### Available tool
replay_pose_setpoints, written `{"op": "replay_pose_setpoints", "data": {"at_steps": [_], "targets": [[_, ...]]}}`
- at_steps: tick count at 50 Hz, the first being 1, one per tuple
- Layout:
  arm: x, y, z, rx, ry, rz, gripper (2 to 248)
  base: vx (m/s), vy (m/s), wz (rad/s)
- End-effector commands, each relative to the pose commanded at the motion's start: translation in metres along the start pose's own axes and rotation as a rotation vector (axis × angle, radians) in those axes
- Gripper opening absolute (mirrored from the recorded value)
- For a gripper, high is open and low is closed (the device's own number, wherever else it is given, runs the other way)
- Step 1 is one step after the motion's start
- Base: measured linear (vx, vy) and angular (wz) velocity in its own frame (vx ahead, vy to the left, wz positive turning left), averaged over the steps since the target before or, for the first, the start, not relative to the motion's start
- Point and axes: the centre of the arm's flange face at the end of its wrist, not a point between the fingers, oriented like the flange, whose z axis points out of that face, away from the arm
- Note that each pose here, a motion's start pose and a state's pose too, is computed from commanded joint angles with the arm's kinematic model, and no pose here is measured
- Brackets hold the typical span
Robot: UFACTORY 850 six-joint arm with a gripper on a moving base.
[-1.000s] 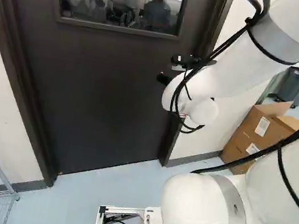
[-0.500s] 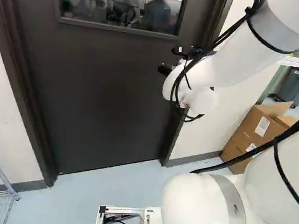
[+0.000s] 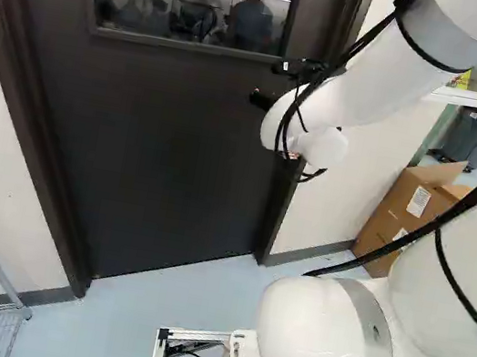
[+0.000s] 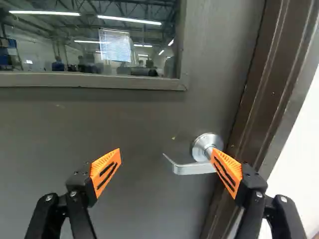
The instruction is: Open the door and move inside
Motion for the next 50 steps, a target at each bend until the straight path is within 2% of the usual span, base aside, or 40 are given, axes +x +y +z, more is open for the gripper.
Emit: {"op": "replay_pose_setpoints", "data": {"at_steps": [13,50], "targets": [[0.010,0.000,0.008,0.014,0.019,-0.015,247,0.000,0.000,0.000],[0.012,0.005,0.031,0.008,0.013,-0.015,247,0.000,0.000,0.000]]}}
